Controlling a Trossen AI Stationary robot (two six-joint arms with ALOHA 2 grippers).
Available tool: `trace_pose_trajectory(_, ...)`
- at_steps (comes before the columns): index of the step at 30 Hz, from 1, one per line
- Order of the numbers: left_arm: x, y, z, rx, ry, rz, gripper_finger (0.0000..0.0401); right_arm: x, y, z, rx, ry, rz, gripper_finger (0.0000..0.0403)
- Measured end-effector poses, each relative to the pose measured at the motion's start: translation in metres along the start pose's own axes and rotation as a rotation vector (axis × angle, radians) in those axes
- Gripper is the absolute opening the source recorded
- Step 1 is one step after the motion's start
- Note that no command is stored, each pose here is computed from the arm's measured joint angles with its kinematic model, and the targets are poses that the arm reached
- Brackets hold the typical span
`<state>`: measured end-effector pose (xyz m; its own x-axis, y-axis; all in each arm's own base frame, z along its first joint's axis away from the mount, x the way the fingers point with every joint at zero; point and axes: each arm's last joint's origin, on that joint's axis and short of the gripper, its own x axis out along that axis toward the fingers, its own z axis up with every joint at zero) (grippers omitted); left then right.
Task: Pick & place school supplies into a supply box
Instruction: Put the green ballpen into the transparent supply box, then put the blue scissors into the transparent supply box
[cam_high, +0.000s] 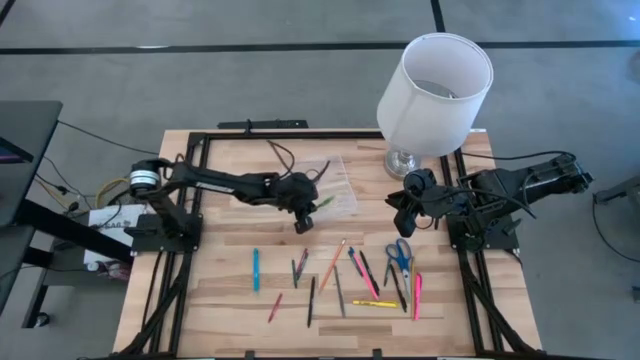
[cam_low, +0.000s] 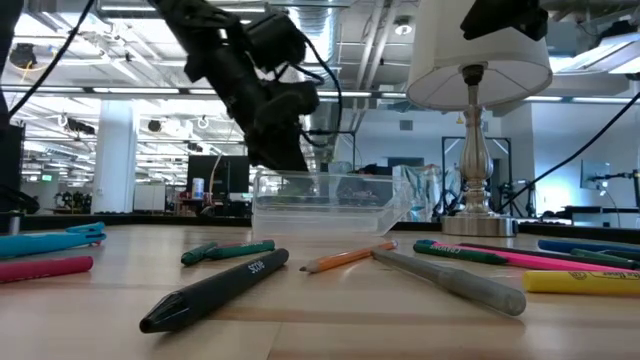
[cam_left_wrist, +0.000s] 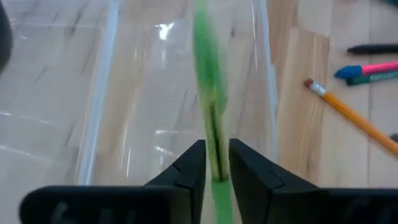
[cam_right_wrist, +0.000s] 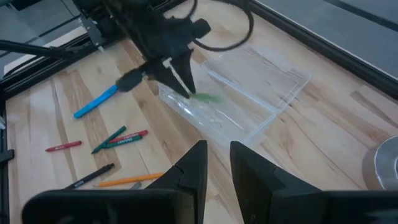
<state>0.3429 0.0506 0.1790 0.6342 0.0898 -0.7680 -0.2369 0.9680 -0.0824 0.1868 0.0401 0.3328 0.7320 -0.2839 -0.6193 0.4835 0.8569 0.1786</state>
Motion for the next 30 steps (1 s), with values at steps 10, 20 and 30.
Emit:
trace_pose_trajectory(10, -0.005, -0.001, 0.022, 0.055, 0.002, 0.014, 0.0126, -0.001, 0.001, -0.002, -0.001, 0.011, 0.004, 0.0063)
trace_pose_trajectory(20, -0.032, -0.01, 0.052, 0.11, -0.027, 0.003, 0.0128, 0.011, -0.004, -0.039, 0.183, 0.266, -0.009, 0.0063)
trace_pose_trajectory(30, -0.093, -0.042, 0.045, 0.15, 0.005, 0.027, 0.0128, 0.019, 0.012, -0.102, 0.379, 0.467, -0.083, 0.0063)
